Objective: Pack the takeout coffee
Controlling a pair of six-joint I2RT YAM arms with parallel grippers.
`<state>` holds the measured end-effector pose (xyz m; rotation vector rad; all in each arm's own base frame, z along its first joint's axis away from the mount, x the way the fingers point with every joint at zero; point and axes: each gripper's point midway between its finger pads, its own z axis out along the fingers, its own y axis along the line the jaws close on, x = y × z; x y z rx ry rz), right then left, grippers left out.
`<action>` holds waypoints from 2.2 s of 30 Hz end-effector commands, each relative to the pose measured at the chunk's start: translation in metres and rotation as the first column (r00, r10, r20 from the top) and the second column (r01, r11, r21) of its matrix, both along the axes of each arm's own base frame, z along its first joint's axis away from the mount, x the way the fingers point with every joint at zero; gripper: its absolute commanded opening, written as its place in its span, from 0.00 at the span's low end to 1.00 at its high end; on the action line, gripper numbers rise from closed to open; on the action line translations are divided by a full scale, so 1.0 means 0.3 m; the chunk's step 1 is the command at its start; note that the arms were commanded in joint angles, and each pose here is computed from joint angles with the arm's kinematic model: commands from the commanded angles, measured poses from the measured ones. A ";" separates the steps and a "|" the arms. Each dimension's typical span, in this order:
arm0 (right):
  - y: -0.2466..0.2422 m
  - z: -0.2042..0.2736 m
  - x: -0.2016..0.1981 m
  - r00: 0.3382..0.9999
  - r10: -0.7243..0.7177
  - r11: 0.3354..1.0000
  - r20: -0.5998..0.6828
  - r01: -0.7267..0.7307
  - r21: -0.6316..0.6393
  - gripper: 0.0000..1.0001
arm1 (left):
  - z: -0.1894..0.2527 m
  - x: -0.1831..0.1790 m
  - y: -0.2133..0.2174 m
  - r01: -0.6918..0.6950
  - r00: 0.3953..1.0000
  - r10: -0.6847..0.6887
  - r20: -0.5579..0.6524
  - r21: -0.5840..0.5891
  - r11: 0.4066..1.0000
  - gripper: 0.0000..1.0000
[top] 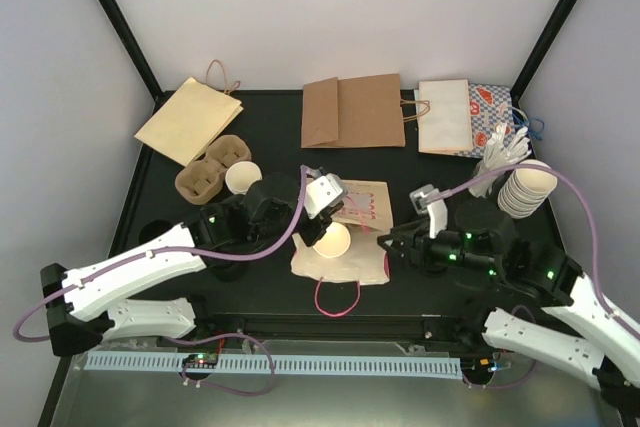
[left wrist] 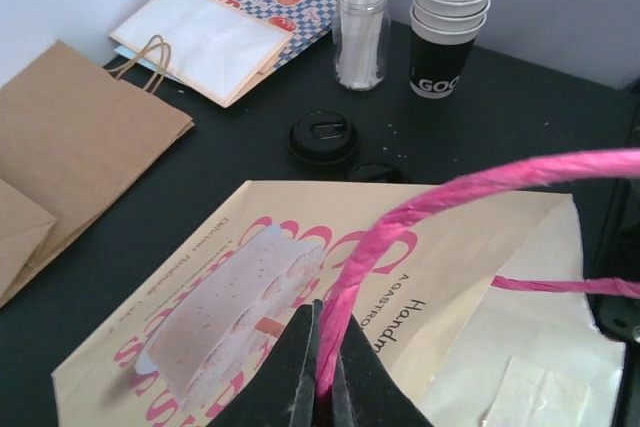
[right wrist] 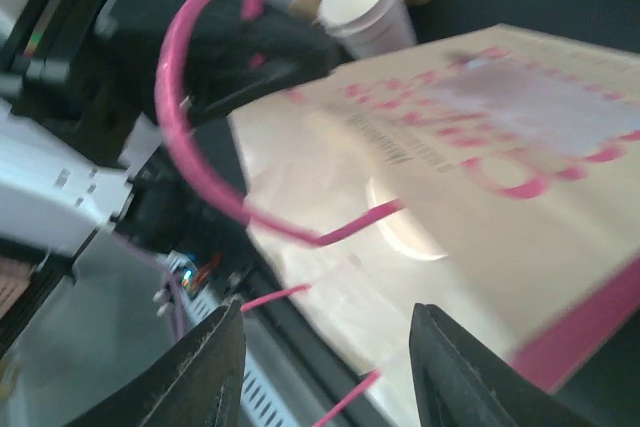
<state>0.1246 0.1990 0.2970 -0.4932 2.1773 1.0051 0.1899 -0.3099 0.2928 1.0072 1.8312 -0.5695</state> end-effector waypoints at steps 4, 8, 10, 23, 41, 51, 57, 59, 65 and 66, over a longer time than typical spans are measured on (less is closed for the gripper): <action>0.157 -0.005 -0.059 0.997 0.064 0.998 0.035 -0.065 0.013 0.48 | 0.079 0.006 -0.042 -0.018 0.993 0.003 -0.118 -0.128 0.992 0.02; 0.203 -0.086 -0.044 0.999 0.043 0.998 0.022 -0.042 -0.048 0.47 | 0.081 0.013 -0.056 -0.035 0.983 0.004 -0.183 -0.167 0.985 0.02; 0.199 -0.134 -0.018 1.000 -0.008 0.996 0.021 0.009 -0.086 0.47 | 0.090 0.016 -0.059 -0.042 0.979 0.001 -0.205 -0.193 0.980 0.02; 0.192 -0.318 0.006 0.990 -0.039 0.965 0.135 0.072 -0.250 0.44 | 0.116 0.021 -0.074 -0.034 0.959 -0.050 -0.279 -0.288 0.957 0.02; 0.204 -0.338 0.004 0.921 0.095 0.828 0.377 0.137 -0.544 0.49 | 0.089 0.004 -0.066 0.010 0.943 -0.109 -0.315 -0.301 0.953 0.02; 0.204 -0.310 0.005 0.819 0.327 0.761 0.473 0.069 -0.646 0.47 | 0.079 -0.029 -0.069 0.056 0.933 -0.159 -0.322 -0.307 0.950 0.02; 0.219 -0.320 -0.004 0.804 0.386 0.785 0.452 -0.029 -0.619 0.46 | 0.088 -0.030 -0.046 0.045 0.943 -0.141 -0.302 -0.306 0.951 0.02; 0.228 -0.336 -0.002 0.807 0.393 0.770 0.440 -0.029 -0.637 0.46 | 0.092 -0.030 -0.035 0.036 0.947 -0.131 -0.294 -0.306 0.951 0.02; 0.286 -0.435 -0.006 0.814 0.451 0.693 0.367 -0.060 -0.719 0.42 | 0.104 -0.031 -0.004 0.024 0.958 -0.108 -0.265 -0.300 0.954 0.01; 0.295 -0.449 -0.011 0.812 0.463 0.684 0.355 -0.073 -0.726 0.42 | 0.104 -0.031 0.000 0.024 0.959 -0.105 -0.262 -0.297 0.955 0.02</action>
